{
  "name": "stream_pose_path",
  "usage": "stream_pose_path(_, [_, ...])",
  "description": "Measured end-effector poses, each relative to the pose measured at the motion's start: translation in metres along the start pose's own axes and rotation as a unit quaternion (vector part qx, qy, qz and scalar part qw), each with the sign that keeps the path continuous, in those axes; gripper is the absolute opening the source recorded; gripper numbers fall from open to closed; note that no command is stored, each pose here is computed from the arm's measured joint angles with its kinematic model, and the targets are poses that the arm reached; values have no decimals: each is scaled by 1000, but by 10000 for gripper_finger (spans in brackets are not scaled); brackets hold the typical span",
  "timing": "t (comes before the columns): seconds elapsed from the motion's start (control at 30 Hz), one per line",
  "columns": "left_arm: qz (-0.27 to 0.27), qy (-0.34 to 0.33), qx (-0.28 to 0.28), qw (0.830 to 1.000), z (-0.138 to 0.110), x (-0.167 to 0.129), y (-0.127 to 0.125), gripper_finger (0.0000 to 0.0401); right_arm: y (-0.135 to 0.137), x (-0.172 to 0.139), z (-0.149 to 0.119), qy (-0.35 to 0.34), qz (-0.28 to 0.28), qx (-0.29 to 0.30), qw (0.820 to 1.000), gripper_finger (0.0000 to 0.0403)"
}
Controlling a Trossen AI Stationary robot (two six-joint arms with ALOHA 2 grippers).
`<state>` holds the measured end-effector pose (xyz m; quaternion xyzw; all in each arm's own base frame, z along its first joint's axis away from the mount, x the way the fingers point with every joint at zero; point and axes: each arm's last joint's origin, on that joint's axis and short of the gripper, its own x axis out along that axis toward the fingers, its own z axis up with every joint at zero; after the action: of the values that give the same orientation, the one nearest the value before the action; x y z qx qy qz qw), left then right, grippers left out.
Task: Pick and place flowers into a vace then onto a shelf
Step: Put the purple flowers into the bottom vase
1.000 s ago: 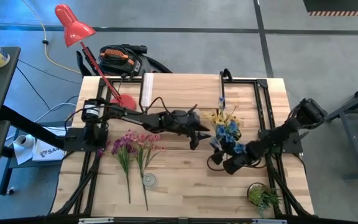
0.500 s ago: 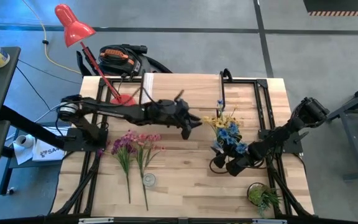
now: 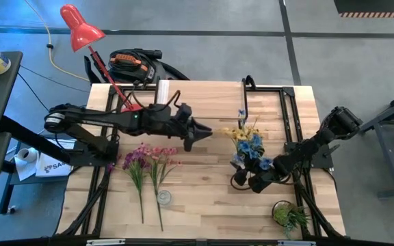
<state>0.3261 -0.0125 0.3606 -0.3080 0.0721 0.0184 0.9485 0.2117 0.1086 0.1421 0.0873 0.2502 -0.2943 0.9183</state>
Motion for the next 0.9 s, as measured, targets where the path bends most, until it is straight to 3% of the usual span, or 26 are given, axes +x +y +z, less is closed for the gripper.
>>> stream_pose_path(0.13, [-21, 15, -15, 1000, -7, 0, -9, 138, 2, 0, 0, 11, 14, 4, 1000, 256])
stream_pose_path(0.4, [-52, 12, 24, 998, -16, -2, -28, 138, 10, 7, -8, 10, 20, -12, 1000, 256])
stream_pose_path(0.5, [-83, 4, 39, 996, -14, -3, -33, 138, 13, 8, -9, 4, 25, -20, 999, 256])
stream_pose_path(0.67, [-140, 51, 45, 988, -19, -1, -35, 138, 15, 8, -7, 7, 40, -39, 998, 256])
stream_pose_path(0.9, [-129, 45, 49, 989, -19, 0, -34, 138, 17, 6, -7, 12, 55, -63, 996, 261])
